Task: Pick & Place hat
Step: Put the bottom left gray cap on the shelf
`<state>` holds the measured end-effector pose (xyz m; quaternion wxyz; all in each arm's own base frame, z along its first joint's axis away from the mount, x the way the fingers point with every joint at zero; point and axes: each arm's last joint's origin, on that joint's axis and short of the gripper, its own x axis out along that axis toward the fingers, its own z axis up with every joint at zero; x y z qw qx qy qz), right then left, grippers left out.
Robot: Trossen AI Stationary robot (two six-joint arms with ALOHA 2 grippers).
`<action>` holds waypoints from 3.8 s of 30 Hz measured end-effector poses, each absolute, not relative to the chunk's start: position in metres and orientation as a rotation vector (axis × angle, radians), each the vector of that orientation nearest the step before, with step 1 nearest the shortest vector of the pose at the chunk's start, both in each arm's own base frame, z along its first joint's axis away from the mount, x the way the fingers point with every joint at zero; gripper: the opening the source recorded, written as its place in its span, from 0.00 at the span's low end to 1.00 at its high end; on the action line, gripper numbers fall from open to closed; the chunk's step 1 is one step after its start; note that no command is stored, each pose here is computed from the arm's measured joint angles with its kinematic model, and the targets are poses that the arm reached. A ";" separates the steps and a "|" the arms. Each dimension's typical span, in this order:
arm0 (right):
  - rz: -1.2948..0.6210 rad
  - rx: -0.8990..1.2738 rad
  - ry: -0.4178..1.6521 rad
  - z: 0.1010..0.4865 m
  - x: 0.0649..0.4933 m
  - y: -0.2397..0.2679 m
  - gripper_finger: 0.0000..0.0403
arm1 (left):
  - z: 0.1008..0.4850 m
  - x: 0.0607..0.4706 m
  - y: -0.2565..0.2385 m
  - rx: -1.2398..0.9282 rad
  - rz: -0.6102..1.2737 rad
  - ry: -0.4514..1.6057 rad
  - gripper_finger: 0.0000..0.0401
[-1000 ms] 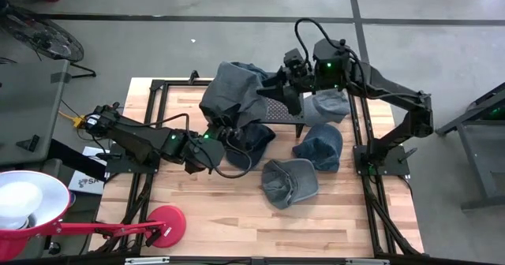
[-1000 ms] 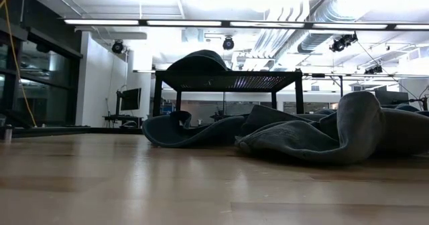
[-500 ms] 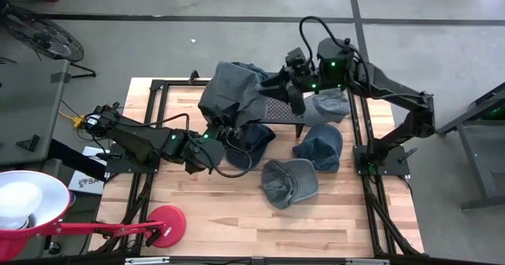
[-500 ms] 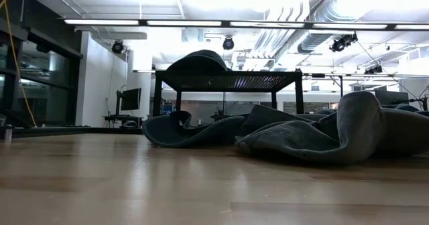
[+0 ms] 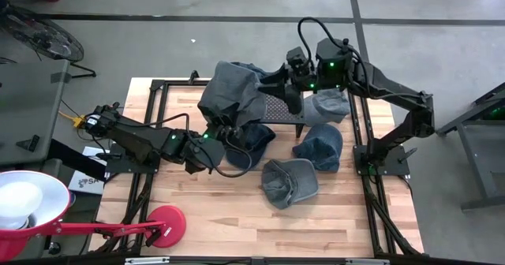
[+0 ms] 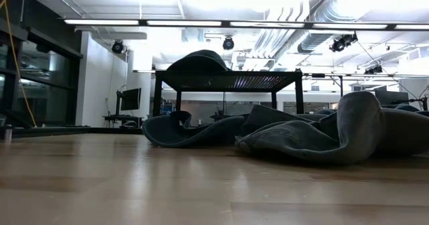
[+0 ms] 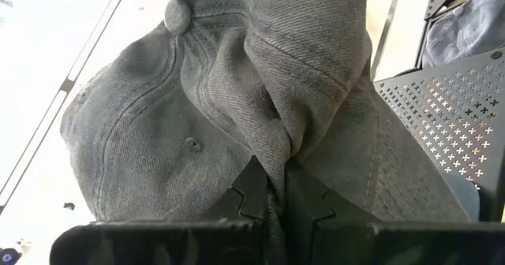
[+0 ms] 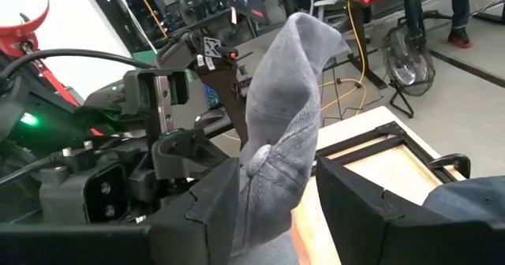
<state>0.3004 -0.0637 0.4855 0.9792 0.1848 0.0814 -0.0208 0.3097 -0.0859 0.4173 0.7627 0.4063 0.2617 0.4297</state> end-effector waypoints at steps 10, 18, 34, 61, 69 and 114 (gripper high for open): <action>-0.026 0.368 0.147 0.485 0.305 -0.061 0.40 | 0.417 0.310 -0.086 0.882 0.935 0.568 0.03; -0.010 0.375 0.147 0.481 0.315 -0.062 0.40 | 0.418 0.310 -0.086 0.877 0.937 0.564 0.03; -0.028 0.391 0.147 0.480 0.315 -0.063 0.05 | 0.418 0.310 -0.086 0.862 0.943 0.557 0.03; -0.096 0.390 0.169 0.486 0.296 -0.064 0.05 | 0.422 0.303 -0.083 0.823 1.053 0.555 0.50; -0.020 0.407 0.284 0.486 0.273 -0.057 0.05 | 0.443 0.268 -0.070 0.683 1.063 0.464 0.51; 0.662 0.278 0.209 0.511 0.247 -0.002 0.05 | 0.430 0.285 -0.023 -0.185 0.077 0.421 0.51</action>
